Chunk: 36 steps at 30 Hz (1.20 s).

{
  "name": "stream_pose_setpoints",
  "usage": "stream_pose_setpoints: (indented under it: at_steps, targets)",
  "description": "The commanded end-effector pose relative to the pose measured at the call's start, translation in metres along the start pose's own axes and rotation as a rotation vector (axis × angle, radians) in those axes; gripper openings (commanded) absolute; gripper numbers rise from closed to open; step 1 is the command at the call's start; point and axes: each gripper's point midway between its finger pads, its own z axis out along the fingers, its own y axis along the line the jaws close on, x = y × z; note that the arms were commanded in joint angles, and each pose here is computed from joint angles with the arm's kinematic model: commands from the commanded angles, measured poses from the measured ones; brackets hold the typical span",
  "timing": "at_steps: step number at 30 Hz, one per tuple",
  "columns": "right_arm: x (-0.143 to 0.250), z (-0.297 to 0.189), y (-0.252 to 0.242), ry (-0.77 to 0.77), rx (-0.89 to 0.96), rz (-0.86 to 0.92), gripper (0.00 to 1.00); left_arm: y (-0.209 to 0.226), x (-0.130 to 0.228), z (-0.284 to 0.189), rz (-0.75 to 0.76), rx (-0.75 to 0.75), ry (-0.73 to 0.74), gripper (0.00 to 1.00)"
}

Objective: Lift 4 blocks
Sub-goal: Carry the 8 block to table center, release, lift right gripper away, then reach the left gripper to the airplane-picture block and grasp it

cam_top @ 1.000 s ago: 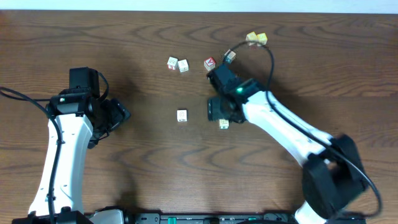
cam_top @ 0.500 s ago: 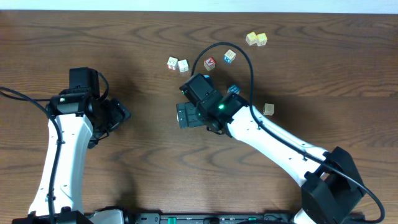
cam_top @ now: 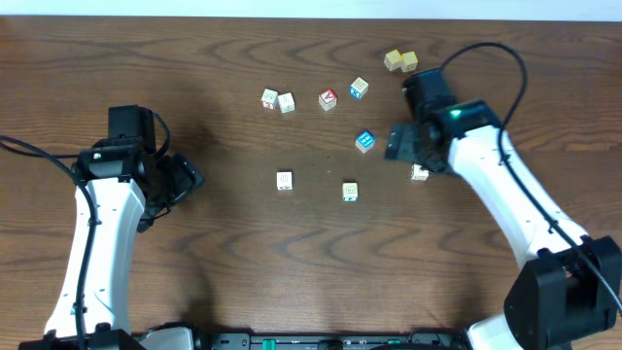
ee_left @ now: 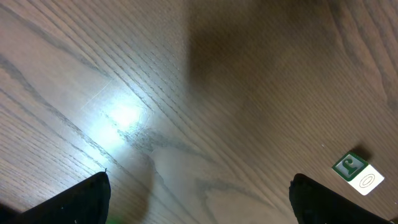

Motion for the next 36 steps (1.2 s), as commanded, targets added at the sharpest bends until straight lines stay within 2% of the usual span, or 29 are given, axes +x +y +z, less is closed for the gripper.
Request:
stream_pose_setpoints:
  at_steps: [1, 4, 7, 12, 15, 17, 20, 27, 36]
  targets:
    - [-0.012, -0.003, -0.016, -0.013, 0.001, 0.073, 0.99, 0.002, 0.0, -0.001, -0.012, -0.005, -0.003, 0.92]
    - [-0.014, -0.003, -0.021, -0.013, 0.005, 0.086, 0.99, -0.002, -0.002, -0.001, -0.015, 0.016, -0.011, 0.92]
    - [-0.014, -0.003, -0.02, -0.013, 0.005, 0.085, 0.99, -0.016, 0.008, -0.002, -0.015, 0.099, 0.047, 0.92]
    - [-0.014, -0.003, -0.021, -0.013, 0.005, 0.086, 0.99, -0.053, 0.035, -0.011, 0.006, 0.309, 0.199, 0.92]
    - [-0.014, -0.003, -0.021, -0.013, 0.005, 0.086, 0.99, -0.092, 0.052, -0.024, 0.181, 0.486, 0.239, 0.92]
    - [-0.014, -0.003, -0.021, -0.013, 0.005, 0.086, 0.99, -0.107, 0.064, -0.027, 0.265, 0.514, 0.238, 0.92]
    - [-0.014, -0.003, -0.021, -0.013, 0.005, 0.086, 0.99, -0.125, 0.075, -0.023, 0.353, 0.484, 0.185, 0.92]
    - [-0.014, -0.003, -0.021, -0.013, 0.005, 0.086, 0.99, -0.14, 0.072, 0.01, 0.427, 0.225, -0.049, 0.92]
    - [-0.014, -0.003, -0.021, -0.013, 0.005, 0.086, 0.99, -0.163, 0.092, 0.072, 0.62, 0.146, -0.016, 0.91]
